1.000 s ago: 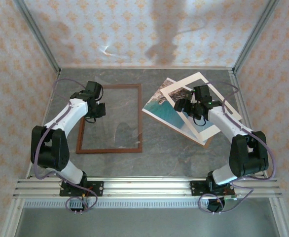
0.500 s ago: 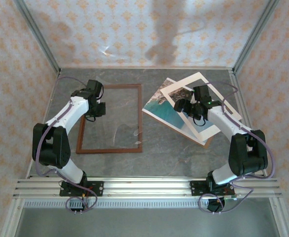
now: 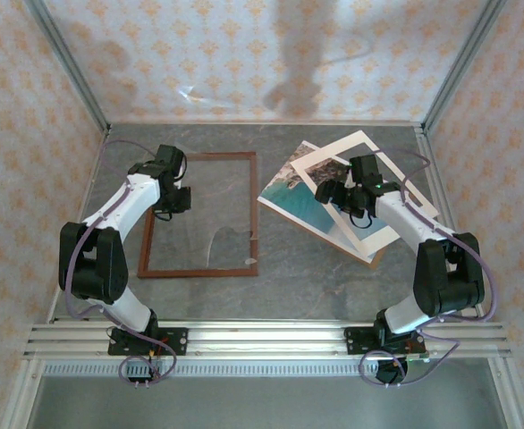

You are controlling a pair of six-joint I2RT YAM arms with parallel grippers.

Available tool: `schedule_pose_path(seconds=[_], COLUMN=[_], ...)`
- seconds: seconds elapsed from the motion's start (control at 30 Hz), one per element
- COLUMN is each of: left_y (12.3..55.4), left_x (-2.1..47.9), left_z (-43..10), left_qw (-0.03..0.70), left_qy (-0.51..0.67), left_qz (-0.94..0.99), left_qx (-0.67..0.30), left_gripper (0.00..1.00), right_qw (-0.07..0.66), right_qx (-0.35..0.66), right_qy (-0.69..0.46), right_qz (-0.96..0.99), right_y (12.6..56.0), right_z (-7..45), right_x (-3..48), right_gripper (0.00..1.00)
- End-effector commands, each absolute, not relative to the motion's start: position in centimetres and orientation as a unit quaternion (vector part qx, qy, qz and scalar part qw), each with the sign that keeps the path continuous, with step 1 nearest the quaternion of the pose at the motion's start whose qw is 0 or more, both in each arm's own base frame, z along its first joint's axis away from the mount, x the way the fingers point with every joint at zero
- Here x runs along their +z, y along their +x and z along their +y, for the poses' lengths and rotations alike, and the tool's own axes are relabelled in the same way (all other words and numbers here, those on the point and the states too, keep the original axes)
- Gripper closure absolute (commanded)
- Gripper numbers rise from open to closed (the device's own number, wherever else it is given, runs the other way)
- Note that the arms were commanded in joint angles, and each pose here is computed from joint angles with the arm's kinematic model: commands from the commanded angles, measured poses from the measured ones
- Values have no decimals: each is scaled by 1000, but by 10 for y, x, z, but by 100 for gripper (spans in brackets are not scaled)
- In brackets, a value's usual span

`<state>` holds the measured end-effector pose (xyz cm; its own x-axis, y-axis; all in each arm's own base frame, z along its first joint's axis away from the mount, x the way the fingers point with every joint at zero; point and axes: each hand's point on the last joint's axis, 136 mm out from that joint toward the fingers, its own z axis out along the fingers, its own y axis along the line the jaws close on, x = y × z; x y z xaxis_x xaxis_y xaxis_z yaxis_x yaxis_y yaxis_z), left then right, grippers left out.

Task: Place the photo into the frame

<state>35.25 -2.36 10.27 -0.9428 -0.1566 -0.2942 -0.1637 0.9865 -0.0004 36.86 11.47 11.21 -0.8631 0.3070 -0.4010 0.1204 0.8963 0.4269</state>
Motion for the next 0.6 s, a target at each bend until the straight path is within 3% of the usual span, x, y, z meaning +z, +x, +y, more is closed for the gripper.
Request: schedule_pose_path(seconds=[0.0, 0.57], left_y=[347, 340], left_x=[104, 102], left_z=[-20, -14], left_qw=[131, 125], left_qy=[-72, -76], left_qz=[989, 989], left_qx=[17, 21], left_gripper=[100, 100], right_qw=[241, 237], right_qx=[190, 188], right_qy=[104, 104], right_qz=[946, 947], right_y=[371, 372], right_z=[115, 115], right_x=[111, 107], right_gripper=[12, 12])
